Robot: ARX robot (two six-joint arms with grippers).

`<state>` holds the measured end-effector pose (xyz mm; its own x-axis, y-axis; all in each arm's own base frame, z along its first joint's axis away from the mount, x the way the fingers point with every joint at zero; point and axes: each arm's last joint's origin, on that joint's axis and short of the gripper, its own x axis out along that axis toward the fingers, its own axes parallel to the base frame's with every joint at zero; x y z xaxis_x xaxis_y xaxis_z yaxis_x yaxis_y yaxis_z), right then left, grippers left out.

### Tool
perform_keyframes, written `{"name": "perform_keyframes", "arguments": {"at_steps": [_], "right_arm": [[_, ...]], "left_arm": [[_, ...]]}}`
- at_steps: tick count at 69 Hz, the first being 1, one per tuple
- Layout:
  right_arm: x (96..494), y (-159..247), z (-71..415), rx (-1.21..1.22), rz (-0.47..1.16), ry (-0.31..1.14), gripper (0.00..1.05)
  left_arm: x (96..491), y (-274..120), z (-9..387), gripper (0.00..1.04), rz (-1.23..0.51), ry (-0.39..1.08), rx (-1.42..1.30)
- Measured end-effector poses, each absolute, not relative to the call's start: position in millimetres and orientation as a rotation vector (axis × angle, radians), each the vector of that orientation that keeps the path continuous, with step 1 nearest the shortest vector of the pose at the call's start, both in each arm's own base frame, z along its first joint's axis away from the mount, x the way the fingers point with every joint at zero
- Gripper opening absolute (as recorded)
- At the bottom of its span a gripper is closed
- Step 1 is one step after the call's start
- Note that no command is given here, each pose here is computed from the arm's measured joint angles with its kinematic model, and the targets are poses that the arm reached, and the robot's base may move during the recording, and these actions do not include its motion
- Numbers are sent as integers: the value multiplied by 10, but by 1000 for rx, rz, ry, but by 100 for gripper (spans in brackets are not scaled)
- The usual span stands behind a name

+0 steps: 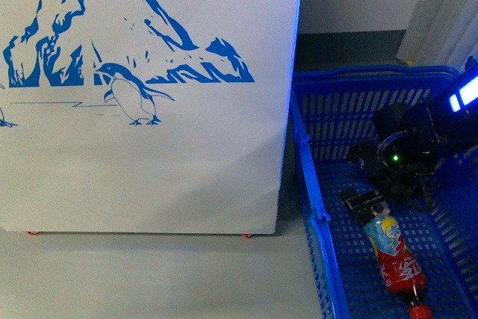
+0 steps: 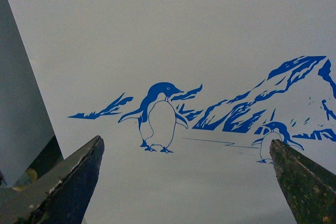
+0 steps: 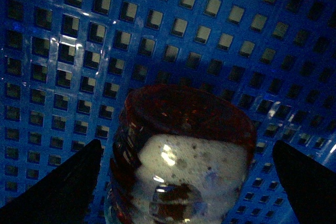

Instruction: Put drink in fridge

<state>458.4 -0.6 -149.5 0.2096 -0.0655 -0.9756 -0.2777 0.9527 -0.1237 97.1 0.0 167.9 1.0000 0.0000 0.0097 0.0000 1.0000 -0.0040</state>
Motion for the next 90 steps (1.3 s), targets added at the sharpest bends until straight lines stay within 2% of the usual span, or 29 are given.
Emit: {"name": "perform_keyframes", "arguments": {"at_steps": [24,53,67,75,90], "right_arm": [[4522,-8,-1697,-276,139,1408,97],[4501,-32,-1720,-328,86,1419,97],[4496,-59,-1722,-351,52,1424,71],[4497,-76,-1721,-345,49,1426,61],[4513,-110,-1706,-317,42,1413,50]], "left_arm": [[971,1,1679,97,0,-9,-4],[971,0,1679,97,0,-9,-4],[971,0,1680,97,0,-10,-4],[971,0,1680,97,0,-10,-4],[971,0,1680,97,0,-10,-4]]}}
